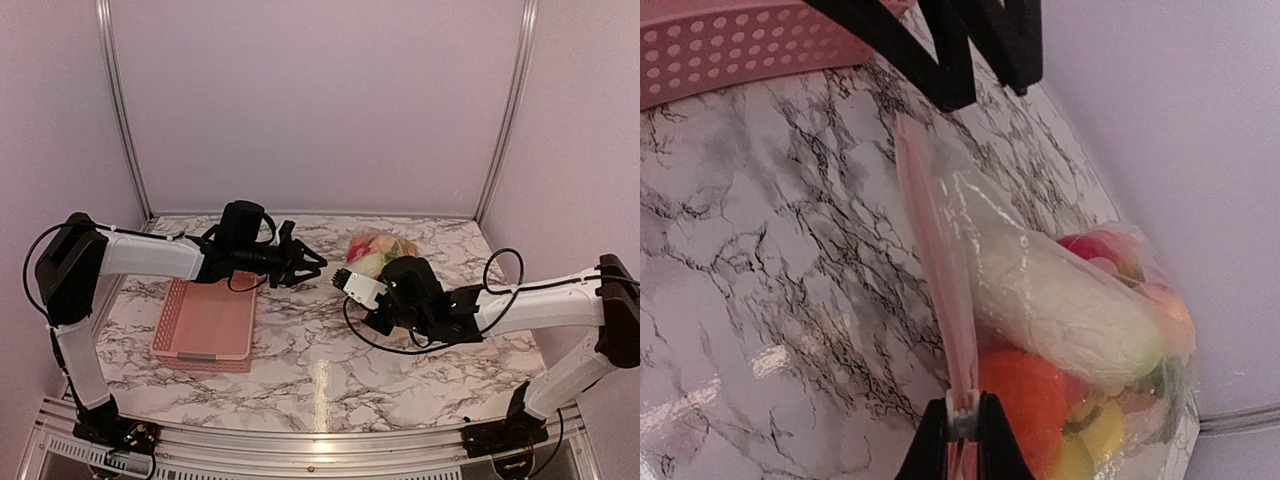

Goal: Open the zip-top bag and remove the fake food
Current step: Unzip the zipper food storage bag at the center of the board.

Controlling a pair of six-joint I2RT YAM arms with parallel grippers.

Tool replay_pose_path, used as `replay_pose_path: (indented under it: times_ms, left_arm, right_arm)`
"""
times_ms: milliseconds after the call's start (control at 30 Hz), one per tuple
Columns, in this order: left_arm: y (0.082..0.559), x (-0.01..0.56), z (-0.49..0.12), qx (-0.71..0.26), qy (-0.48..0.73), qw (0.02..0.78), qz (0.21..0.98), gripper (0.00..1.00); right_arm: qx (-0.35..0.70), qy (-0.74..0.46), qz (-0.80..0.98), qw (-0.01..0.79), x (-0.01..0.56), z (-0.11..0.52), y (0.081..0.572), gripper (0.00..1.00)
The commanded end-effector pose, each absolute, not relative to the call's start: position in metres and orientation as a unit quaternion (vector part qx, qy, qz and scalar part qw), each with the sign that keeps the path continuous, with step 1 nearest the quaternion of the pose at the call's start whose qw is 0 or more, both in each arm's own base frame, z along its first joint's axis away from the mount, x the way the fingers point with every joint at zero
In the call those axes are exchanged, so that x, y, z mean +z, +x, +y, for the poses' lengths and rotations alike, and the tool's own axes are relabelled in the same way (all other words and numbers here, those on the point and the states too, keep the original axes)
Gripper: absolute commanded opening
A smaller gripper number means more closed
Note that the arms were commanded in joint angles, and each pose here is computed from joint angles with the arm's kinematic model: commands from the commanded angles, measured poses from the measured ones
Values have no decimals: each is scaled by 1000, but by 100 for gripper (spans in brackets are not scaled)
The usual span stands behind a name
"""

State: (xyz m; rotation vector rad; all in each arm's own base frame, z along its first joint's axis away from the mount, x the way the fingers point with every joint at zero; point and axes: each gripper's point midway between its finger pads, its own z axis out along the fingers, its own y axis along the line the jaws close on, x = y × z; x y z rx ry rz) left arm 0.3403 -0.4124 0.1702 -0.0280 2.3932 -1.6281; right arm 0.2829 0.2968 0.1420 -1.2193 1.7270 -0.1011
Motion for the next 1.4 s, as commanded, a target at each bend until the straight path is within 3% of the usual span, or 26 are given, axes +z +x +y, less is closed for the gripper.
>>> replay_pose_path:
  times_ms: [0, 333, 933, 1167, 1367]
  left_arm:
    - [328, 180, -418, -572, -36, 126, 809, 35]
    - [322, 154, -404, -531, -85, 124, 834, 44]
    - [327, 144, -394, -520, -129, 121, 835, 48]
    - [328, 135, -400, -527, -142, 108, 831, 44]
    - [324, 130, -411, -527, -138, 98, 833, 32]
  right_arm:
    - [-35, -500, 705, 502, 149, 323, 287, 0]
    - [-47, -490, 705, 510, 153, 334, 294, 0]
    - [-44, -485, 703, 519, 152, 339, 298, 0]
    - [-45, -486, 701, 520, 151, 342, 299, 0]
    - [-48, -488, 699, 521, 150, 346, 299, 0]
